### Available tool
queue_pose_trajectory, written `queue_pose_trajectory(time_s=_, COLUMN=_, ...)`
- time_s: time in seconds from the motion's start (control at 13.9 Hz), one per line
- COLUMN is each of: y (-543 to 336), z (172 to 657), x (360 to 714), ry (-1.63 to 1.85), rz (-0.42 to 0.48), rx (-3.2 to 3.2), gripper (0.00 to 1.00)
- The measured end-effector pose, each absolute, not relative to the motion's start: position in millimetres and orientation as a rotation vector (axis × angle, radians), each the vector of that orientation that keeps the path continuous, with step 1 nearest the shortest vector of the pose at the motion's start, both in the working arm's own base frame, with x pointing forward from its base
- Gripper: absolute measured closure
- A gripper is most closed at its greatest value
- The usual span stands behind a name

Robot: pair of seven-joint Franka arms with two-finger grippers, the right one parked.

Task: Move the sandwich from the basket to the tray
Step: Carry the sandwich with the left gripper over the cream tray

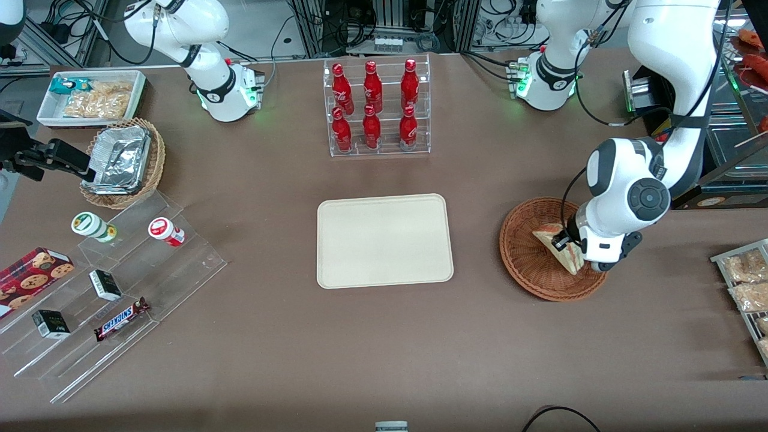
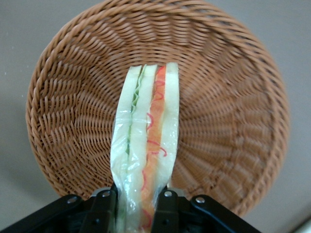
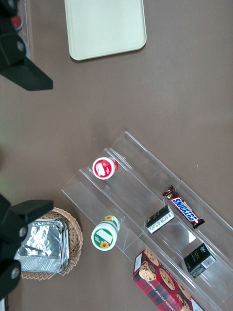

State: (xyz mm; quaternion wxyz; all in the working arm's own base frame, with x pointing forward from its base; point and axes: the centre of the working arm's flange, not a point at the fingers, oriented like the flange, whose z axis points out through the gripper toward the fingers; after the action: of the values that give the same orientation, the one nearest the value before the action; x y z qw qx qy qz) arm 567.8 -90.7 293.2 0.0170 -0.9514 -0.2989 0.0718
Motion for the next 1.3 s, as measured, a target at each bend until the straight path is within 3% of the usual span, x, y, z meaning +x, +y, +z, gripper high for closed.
queue_pose_trajectory(time_s=0.14, y=-116.8, z=303.0, x=570.1, ry=-0.761, rz=0.208, rx=-3.021, gripper=0.73)
queue_pose_trajectory(time_s=0.36, y=-171.9, z=311.8, x=567.5, ry=-0.492, rz=0.182, rx=-3.092, gripper=0.84)
queue_pose_trajectory(time_s=0.65, y=-260.2, z=309.6, x=564.2, ry=-0.286, rz=0.2, rx=-3.112, gripper=0.85)
queue_pose_trajectory(time_s=1.3, y=-428.9, z=284.7, x=535.0, ry=-0.267, rz=0.167, rx=-3.129, gripper=0.85)
